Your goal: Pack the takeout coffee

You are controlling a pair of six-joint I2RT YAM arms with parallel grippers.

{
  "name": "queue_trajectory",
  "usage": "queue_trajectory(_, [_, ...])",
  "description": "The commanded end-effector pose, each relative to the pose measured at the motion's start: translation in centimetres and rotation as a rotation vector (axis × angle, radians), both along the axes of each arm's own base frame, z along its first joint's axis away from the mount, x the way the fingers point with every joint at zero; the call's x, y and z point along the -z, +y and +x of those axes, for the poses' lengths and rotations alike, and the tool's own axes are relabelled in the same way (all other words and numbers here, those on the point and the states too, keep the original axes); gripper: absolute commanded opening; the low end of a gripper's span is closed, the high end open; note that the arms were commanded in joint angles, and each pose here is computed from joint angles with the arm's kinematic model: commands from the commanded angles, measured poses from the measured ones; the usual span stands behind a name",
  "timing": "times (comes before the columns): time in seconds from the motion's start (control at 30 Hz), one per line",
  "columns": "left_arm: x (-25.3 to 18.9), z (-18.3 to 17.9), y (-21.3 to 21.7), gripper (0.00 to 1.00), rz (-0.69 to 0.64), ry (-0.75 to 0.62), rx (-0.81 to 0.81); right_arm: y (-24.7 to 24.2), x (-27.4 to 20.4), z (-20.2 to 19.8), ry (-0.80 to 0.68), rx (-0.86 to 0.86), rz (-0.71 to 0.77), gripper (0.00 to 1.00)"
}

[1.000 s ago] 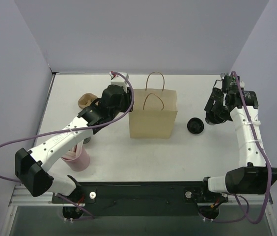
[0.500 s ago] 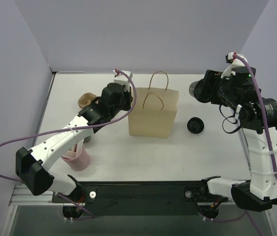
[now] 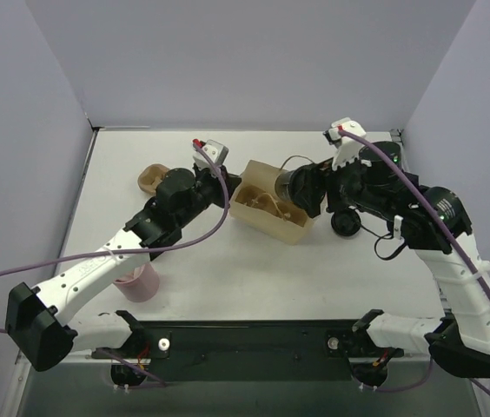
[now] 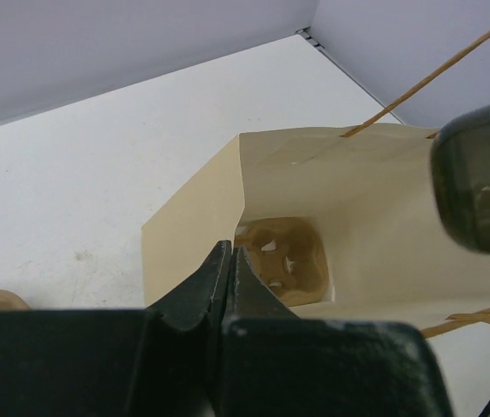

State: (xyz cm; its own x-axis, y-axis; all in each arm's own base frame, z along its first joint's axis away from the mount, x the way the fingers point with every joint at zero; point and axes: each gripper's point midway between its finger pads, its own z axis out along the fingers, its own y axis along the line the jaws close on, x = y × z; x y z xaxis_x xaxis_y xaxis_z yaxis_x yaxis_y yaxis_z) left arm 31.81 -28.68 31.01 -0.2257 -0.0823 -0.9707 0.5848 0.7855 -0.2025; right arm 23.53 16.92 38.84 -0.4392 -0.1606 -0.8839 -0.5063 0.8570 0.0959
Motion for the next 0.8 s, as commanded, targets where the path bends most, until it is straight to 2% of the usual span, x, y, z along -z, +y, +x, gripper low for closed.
queue_trajectory(0.0, [-4.4, -1.3, 0.1, 0.00, -0.120, -0.154, 0.060, 1.3, 2.1, -0.3, -0.015, -0.061, -0.091, 0.51])
queue_trajectory(0.23, [-5.1, -3.4, 1.4, 0.00, -0.203, -0.201, 0.083, 2.3, 4.9, 0.3, -0.064, -0.102, -0.245, 0.49])
queue_trajectory(0.4, [-4.4, -4.6, 1.2, 0.00, -0.200, -0.204, 0.140, 2.7, 7.5, 1.0, -0.068, -0.118, -0.381, 0.49])
queue_trajectory(0.47, [-2.8, -5.0, 1.6, 0.00, -0.193, -0.190, 0.137, 3.1, 8.6, 1.5, -0.072, -0.125, -0.409, 0.49])
queue_trajectory(0.77, [-0.3, -6.4, 2.9, 0.00, -0.243, -0.142, 0.122, 4.6, 13.0, 0.8, -0.082, -0.213, -0.534, 0.48])
